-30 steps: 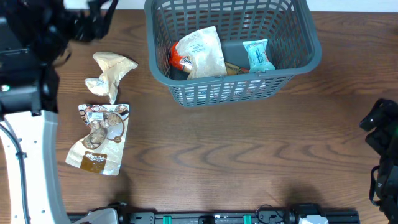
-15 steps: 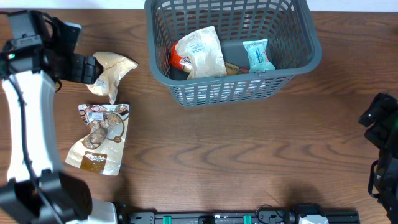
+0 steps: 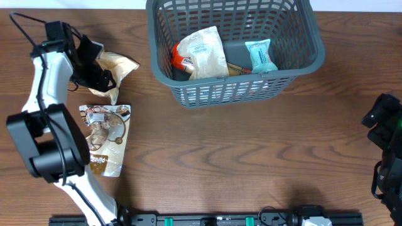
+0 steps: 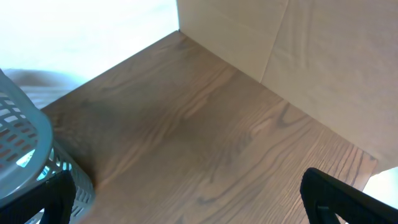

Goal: Pack container
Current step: 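Carry the cream snack bag into the basket and open the left gripper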

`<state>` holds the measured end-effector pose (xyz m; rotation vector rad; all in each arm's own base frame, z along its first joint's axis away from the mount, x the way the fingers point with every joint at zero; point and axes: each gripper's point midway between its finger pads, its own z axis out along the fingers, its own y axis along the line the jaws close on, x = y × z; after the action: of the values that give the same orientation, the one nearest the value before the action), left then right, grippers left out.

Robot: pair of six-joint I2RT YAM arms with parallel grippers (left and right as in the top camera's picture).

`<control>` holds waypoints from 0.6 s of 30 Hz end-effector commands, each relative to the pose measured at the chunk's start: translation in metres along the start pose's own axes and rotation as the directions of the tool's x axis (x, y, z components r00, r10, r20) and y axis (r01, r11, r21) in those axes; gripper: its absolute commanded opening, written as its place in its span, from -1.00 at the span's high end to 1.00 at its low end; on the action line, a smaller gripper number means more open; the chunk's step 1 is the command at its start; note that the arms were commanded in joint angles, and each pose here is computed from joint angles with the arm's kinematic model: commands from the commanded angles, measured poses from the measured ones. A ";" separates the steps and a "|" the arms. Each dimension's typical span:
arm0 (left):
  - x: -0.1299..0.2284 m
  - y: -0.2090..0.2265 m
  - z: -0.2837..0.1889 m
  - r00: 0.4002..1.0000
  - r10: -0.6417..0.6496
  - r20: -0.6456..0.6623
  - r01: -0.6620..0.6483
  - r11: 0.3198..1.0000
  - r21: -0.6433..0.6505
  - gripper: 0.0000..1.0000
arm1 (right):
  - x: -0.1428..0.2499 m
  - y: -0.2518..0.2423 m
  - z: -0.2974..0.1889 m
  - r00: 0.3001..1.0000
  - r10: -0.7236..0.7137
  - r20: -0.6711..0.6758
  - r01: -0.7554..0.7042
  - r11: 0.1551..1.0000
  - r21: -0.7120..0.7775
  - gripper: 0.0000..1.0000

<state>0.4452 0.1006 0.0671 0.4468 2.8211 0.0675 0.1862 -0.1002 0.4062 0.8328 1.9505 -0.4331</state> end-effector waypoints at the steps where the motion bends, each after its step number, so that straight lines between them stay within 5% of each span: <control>1: 0.002 0.002 0.010 0.997 -0.073 -0.007 0.073 0.997 -0.007 -0.97 | -0.001 -0.002 0.001 1.000 -0.014 0.006 0.014 1.000 0.017 -0.99; 8: -0.014 0.012 0.016 0.984 -0.168 0.059 0.170 0.985 -0.033 -0.98 | -0.001 -0.002 0.001 1.000 -0.014 0.005 0.014 1.000 0.017 -0.98; 18: -0.030 0.007 0.021 0.987 -0.126 0.105 0.130 0.991 -0.032 -0.98 | 0.002 0.000 0.001 1.000 -0.017 -0.008 0.017 1.000 0.003 -0.99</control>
<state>0.4809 0.1061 0.0683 0.2368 2.7143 0.0926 0.1858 -0.0996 0.4051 0.8286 1.9583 -0.4326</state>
